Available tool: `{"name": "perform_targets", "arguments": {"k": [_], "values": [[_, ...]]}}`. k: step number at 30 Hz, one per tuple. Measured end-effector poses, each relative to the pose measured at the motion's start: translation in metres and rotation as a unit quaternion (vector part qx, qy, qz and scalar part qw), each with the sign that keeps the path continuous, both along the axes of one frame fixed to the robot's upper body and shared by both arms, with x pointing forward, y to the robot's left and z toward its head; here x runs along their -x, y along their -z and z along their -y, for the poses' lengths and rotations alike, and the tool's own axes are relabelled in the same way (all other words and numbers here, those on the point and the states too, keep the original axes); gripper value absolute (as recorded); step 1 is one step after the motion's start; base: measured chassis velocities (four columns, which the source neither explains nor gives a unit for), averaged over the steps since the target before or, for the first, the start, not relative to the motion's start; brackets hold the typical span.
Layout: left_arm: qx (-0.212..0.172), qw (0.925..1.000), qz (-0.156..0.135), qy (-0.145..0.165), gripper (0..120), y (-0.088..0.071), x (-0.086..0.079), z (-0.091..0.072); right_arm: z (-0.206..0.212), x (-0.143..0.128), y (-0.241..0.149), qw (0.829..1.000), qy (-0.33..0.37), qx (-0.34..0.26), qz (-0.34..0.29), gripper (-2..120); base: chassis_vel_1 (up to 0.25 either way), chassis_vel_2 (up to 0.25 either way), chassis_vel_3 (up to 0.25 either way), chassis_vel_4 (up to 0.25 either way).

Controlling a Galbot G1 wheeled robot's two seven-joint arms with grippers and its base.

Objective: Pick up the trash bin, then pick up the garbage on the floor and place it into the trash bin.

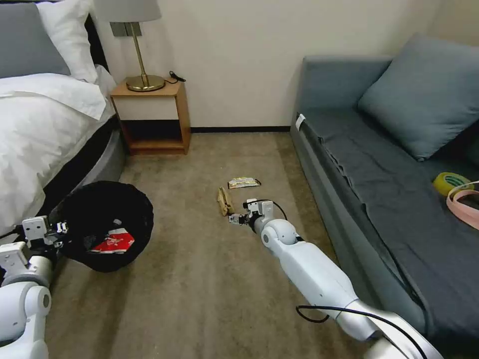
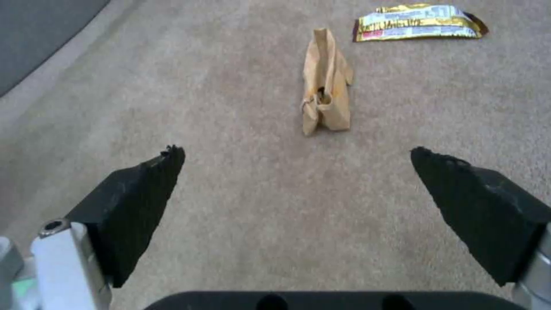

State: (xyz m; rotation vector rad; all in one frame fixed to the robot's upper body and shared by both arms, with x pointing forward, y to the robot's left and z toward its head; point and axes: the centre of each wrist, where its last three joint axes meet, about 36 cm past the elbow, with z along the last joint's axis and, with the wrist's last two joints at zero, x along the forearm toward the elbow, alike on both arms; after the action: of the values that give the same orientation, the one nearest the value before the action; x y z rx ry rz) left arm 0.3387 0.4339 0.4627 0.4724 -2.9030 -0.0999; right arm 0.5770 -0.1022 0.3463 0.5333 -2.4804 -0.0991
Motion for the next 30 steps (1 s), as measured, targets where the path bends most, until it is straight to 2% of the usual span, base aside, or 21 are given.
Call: {"name": "perform_targets", "arguments": {"k": [10,17,30], "values": [[-0.002,1.0,-0.001,0.002,4,0.001,0.003,0.0,0.002,0.004,-0.001,1.0,0.0,-0.001,0.004,100,-0.026,0.029,0.021,-0.029],[-0.005,0.9998,-0.003,0.018,4,-0.001,0.001,0.002,0.004,0.005,0.001,1.0,0.001,-0.001,0.003,100,-0.025,0.016,0.028,-0.03],[-0.012,0.9995,-0.012,0.028,4,0.001,-0.001,-0.008,0.003,0.004,0.009,1.0,-0.006,0.004,-0.002,100,-0.082,0.078,0.081,-0.084]]}}
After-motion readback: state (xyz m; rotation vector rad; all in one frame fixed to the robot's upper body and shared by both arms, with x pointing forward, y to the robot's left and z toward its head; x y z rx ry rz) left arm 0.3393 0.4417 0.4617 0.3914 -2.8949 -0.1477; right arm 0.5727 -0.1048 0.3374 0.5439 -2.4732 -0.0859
